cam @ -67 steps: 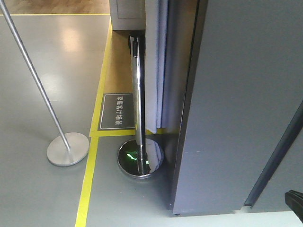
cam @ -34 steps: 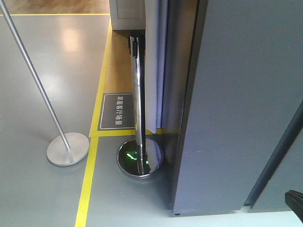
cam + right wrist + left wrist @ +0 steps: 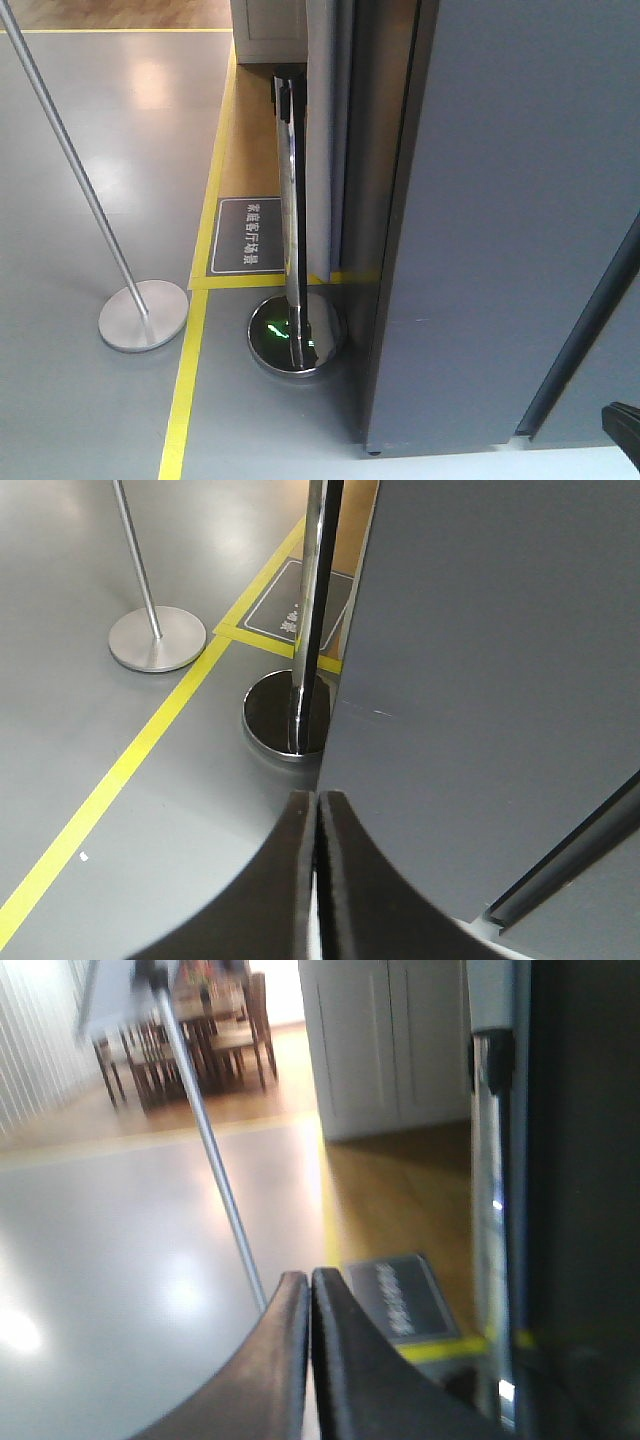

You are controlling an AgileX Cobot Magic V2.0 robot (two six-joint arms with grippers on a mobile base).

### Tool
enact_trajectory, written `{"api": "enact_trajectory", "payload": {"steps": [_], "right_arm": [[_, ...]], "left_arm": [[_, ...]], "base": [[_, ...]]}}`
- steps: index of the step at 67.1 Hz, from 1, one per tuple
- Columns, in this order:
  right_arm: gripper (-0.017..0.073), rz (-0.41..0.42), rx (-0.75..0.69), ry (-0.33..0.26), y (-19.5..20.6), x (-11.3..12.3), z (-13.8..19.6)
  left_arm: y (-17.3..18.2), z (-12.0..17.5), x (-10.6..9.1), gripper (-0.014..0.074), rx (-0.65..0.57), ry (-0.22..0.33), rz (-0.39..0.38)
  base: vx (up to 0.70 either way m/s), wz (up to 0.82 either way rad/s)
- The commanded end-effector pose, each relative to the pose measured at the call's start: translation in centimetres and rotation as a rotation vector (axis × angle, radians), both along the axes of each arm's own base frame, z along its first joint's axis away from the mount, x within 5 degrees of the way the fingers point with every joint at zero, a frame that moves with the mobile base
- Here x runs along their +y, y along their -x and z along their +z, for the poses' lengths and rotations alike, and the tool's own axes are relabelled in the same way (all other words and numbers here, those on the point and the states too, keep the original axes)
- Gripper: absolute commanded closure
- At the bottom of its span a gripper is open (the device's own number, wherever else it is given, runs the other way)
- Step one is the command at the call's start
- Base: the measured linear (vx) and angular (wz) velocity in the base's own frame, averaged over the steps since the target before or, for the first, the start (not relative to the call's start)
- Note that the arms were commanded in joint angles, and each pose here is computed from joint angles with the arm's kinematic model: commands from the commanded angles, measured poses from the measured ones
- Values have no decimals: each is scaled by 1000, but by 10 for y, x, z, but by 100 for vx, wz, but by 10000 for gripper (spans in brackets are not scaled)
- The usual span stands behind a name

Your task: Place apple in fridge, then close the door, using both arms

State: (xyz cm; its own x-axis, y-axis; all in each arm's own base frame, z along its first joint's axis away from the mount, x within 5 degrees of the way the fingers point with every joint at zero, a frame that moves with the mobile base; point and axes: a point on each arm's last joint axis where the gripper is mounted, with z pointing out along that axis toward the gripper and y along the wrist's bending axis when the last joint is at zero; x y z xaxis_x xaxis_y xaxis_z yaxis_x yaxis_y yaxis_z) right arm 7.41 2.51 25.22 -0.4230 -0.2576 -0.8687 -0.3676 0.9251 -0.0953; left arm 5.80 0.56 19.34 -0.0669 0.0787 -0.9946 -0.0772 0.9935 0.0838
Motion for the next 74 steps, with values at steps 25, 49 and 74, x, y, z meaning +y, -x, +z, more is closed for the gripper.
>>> {"api": "enact_trajectory", "payload": {"steps": [25, 49, 74], "right_arm": [[565, -8, -85, -16, -4, 0, 14], [565, -8, -85, -16, -4, 0, 14], [565, -8, -85, -16, -4, 0, 14]], "left_arm": [[2, 4, -2, 602, -93, -10, -19], [2, 3, -2, 602, -91, -10, -18], [2, 3, -2, 602, -91, -10, -18]], "base": [[0, 0], [0, 0], [0, 0]]}}
